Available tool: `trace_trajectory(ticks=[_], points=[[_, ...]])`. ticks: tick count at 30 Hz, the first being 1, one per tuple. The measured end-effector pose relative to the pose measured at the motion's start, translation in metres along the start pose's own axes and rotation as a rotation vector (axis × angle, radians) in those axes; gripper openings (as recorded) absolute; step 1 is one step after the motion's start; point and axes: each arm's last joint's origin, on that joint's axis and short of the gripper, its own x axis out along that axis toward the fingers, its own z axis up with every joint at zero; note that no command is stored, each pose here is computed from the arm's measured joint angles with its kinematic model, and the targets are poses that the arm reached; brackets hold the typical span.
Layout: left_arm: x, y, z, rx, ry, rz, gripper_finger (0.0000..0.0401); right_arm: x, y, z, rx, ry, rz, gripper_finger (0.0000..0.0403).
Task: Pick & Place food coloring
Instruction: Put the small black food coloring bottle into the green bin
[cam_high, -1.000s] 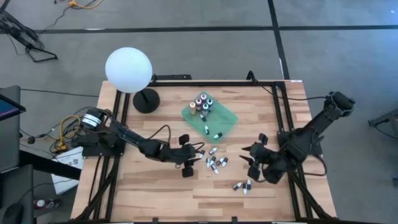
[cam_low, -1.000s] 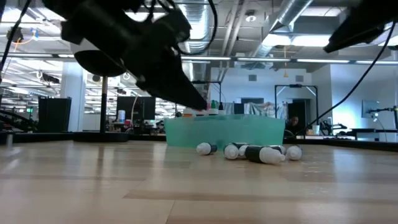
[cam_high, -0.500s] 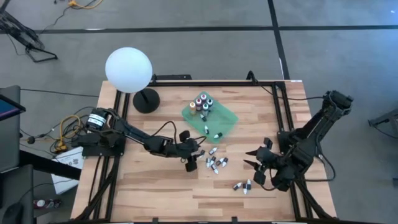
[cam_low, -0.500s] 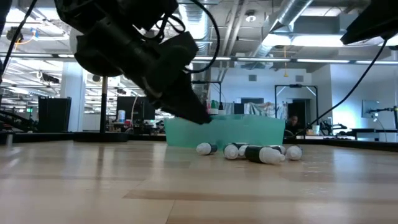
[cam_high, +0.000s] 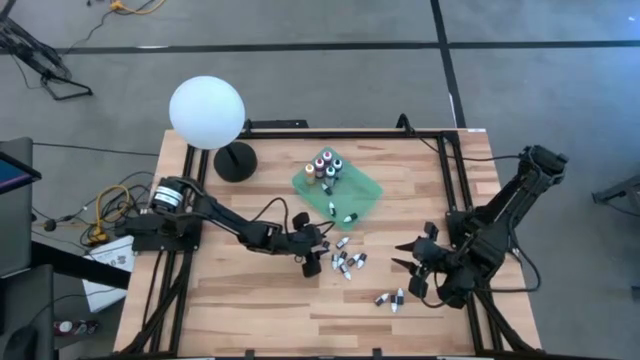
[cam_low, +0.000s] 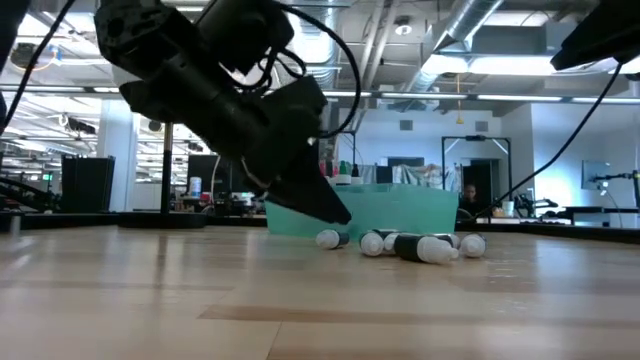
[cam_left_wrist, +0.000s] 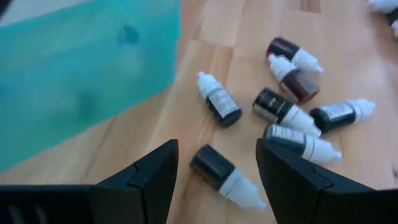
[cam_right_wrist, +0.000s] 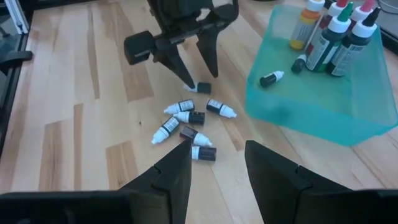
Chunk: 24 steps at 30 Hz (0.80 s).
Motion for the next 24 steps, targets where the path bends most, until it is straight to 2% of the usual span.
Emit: trace_trajectory(ticks=[24], points=[[0.0058, 0.004, -0.0111, 0.037, 0.063, 0.039, 0.021, -0.0001, 0.0, -0.0001, 0.006, 0.001, 0.0, 0.0143]])
